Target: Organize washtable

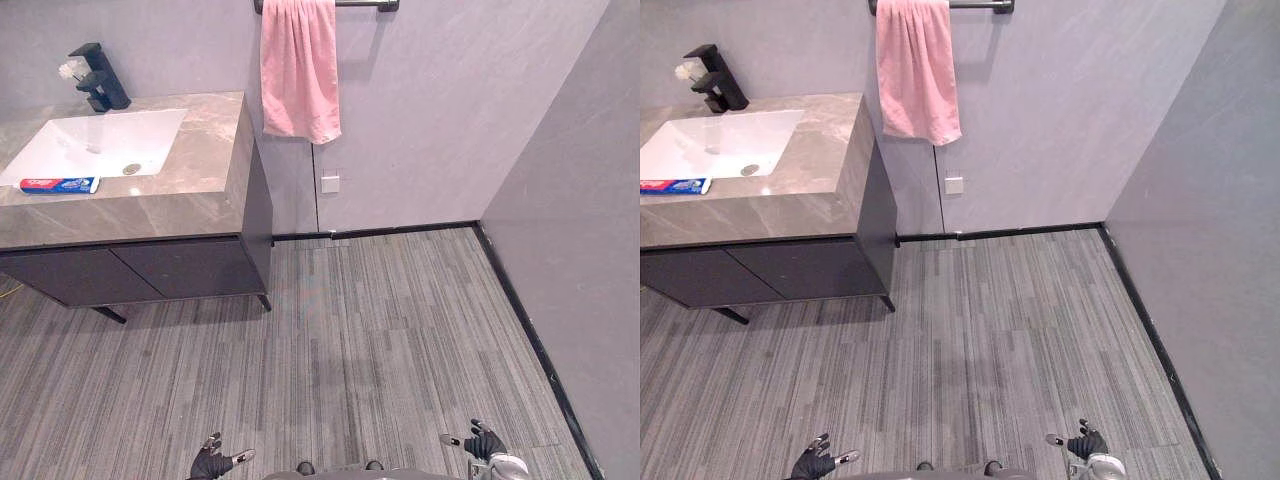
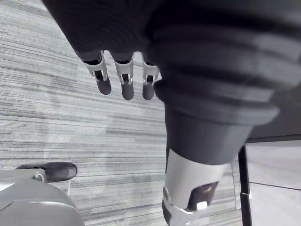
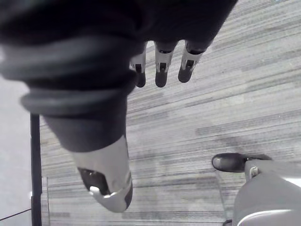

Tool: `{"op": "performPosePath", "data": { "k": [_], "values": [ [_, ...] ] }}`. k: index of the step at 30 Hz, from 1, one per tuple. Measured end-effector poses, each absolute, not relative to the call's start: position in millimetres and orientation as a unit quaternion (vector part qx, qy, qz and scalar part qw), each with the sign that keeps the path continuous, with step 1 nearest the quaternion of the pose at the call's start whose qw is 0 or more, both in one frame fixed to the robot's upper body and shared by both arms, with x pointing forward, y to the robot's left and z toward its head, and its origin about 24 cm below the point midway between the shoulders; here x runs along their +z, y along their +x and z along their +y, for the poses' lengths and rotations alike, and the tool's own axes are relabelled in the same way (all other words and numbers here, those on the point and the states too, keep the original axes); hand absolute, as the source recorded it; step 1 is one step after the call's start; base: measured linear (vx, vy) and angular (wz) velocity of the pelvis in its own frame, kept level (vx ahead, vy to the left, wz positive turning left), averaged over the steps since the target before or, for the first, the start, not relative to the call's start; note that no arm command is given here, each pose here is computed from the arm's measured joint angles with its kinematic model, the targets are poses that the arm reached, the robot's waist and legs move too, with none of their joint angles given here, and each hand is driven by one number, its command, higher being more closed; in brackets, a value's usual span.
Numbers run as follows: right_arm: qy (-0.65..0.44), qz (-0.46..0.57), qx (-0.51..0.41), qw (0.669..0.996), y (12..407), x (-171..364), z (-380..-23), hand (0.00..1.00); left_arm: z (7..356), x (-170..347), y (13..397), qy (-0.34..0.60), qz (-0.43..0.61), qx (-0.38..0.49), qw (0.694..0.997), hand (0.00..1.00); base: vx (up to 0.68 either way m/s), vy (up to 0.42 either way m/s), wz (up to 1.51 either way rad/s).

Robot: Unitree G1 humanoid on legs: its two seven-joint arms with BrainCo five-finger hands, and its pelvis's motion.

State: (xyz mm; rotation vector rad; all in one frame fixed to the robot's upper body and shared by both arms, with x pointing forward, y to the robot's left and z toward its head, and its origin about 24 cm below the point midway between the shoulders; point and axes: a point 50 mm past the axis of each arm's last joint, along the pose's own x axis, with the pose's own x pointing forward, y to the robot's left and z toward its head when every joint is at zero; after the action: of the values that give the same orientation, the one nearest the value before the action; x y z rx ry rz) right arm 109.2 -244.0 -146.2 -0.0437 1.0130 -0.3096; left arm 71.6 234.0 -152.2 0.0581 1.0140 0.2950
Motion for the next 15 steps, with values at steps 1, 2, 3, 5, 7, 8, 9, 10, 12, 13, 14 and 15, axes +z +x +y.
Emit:
{"op": "performPosePath", "data": {
  "k": [1,2,3,5,7,8,9,10,12,13,14,15],
  "values": [
    [-0.02,0.48,-0.147,0.865,112,-146,-243,0.0,234,-152,71,0.025,0.484,0.142,0.863,0.0,0.03,0.023,-0.4],
    [-0.019,0.478,-0.147,0.866,114,-145,-243,0.0,233,-153,71,0.023,0.484,0.143,0.863,0.0,0.05,0.024,-0.47],
    [-0.016,0.477,-0.149,0.866,115,-145,-243,0.0,232,-153,72,0.022,0.483,0.142,0.863,0.0,0.05,0.027,-0.39],
    [-0.011,0.472,-0.157,0.868,118,-144,-243,0.0,229,-153,76,0.019,0.48,0.14,0.866,0.0,0.06,0.044,-0.37],
    [-0.009,0.47,-0.159,0.868,120,-144,-243,0.0,228,-151,83,0.017,0.47,0.137,0.872,0.0,0.05,0.051,-0.25],
    [-0.008,0.47,-0.16,0.868,120,-144,-243,0.0,227,-150,85,0.018,0.466,0.134,0.874,0.0,0.05,0.054,-0.11],
    [-0.007,0.469,-0.16,0.868,120,-143,-243,0.0,225,-149,90,0.017,0.459,0.128,0.879,0.0,0.04,0.082,-0.14],
    [-0.006,0.469,-0.159,0.869,120,-143,-242,0.0,223,-148,93,0.016,0.457,0.124,0.881,0.0,0.05,0.115,-0.11],
    [0.0,0.467,-0.153,0.871,122,-144,-235,0.0,225,-146,98,0.022,0.45,0.12,0.885,0.0,0.12,0.098,0.04],
    [0.003,0.468,-0.149,0.871,122,-145,-231,0.0,228,-144,101,0.03,0.445,0.116,0.887,0.0,0.23,0.053,0.14],
    [0.002,0.467,-0.146,0.872,124,-145,-230,0.0,229,-142,106,0.031,0.438,0.116,0.891,0.0,0.28,0.042,0.17],
    [0.0,0.465,-0.143,0.874,126,-144,-230,0.0,229,-142,107,0.031,0.437,0.117,0.891,0.0,0.25,0.01,0.23]
  ]
}}
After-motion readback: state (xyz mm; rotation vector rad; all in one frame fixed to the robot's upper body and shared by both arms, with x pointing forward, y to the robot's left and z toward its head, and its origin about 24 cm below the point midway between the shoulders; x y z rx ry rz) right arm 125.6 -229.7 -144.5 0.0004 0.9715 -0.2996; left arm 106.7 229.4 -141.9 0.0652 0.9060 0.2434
